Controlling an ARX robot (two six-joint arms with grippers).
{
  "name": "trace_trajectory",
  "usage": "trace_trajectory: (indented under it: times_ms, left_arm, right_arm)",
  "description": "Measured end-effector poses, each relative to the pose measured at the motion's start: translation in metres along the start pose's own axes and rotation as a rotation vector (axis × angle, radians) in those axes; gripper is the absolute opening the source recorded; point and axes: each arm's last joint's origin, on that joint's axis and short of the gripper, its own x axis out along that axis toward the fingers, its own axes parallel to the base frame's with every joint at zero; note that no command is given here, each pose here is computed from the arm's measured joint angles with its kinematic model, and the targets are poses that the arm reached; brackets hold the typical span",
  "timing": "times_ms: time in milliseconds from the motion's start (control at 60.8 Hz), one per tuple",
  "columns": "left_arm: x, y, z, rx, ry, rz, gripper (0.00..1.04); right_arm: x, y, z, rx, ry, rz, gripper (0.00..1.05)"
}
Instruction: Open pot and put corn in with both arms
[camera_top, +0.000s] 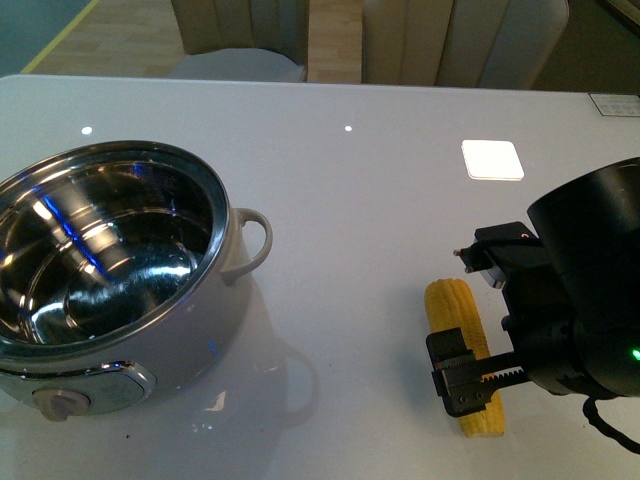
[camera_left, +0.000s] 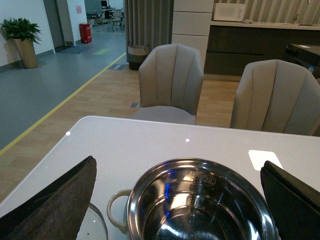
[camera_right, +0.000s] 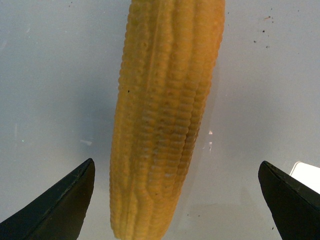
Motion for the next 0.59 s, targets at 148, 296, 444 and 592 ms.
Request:
trace_trajectory:
  times_ms: [148, 296, 444, 592]
  left_arm:
    - [0.000, 0.000, 0.000, 0.000, 0.000, 0.000, 0.98]
    - [0.000, 0.000, 0.000, 0.000, 0.000, 0.000, 0.98]
    - [0.000, 0.000, 0.000, 0.000, 0.000, 0.000, 0.98]
    - [0.000, 0.000, 0.000, 0.000, 0.000, 0.000, 0.98]
  right_arm:
    - [0.013, -0.002, 0.007, -0.005, 0.007, -0.001, 0.96]
    - [0.023, -0.001, 0.009, -0.015, 0.020, -0.002, 0.96]
    - [0.032, 0.002, 0.011, -0.028, 0.029, -0.001, 0.96]
    - [0.041, 0.005, 0.013, -0.046, 0.032, -0.006, 0.96]
